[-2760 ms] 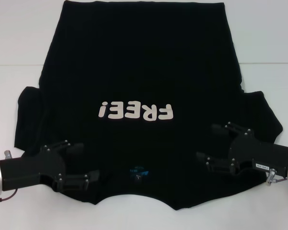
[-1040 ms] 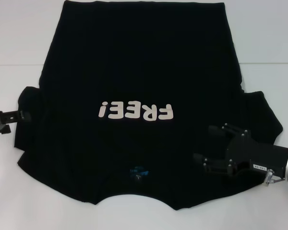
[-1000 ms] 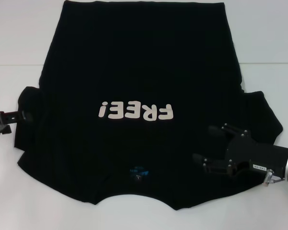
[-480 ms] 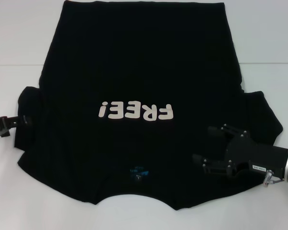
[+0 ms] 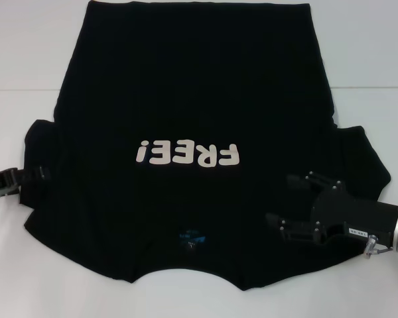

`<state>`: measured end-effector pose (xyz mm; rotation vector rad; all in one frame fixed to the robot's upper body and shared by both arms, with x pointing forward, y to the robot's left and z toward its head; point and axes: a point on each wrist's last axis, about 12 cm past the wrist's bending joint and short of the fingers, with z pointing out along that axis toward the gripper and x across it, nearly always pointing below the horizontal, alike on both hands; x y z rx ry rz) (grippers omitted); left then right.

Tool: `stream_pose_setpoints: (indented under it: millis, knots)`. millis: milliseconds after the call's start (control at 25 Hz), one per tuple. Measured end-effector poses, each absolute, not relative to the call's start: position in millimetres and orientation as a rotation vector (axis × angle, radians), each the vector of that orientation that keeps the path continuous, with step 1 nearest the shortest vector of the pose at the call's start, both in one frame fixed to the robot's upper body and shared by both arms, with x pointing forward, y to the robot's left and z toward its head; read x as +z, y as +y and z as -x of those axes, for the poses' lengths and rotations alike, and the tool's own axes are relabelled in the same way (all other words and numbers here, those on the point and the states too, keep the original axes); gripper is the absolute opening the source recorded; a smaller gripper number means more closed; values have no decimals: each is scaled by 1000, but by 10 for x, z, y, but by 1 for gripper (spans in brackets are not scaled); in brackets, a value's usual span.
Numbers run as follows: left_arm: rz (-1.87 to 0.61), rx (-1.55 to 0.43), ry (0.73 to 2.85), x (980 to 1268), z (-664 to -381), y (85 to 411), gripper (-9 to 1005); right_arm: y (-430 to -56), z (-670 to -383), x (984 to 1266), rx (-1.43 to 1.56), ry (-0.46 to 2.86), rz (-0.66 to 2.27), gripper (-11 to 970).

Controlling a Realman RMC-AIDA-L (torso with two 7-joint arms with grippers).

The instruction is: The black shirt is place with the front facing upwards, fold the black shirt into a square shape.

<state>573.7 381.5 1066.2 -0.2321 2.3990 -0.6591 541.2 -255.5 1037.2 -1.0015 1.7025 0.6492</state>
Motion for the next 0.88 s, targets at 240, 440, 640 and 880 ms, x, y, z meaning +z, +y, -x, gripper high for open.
stream_pose_setpoints:
  millis: [240,440,640,880]
  knots:
    - [227,-665,2401,10660,-5741,3796,929,-2555,-5412,10371,649,1703,1001,944]
    - [227,-666,2401,10655,-5742,3786,929,-2556,-5413,10371,649,1704,1000,944]
    - [227,-666,2401,10654,-5742,3783,929,-2556,-5413,10371,654,1710,993,945]
    - [225,-664,2400,10657,-5743,3786,929,-2556,-5413,10371,655,1710,993,945]
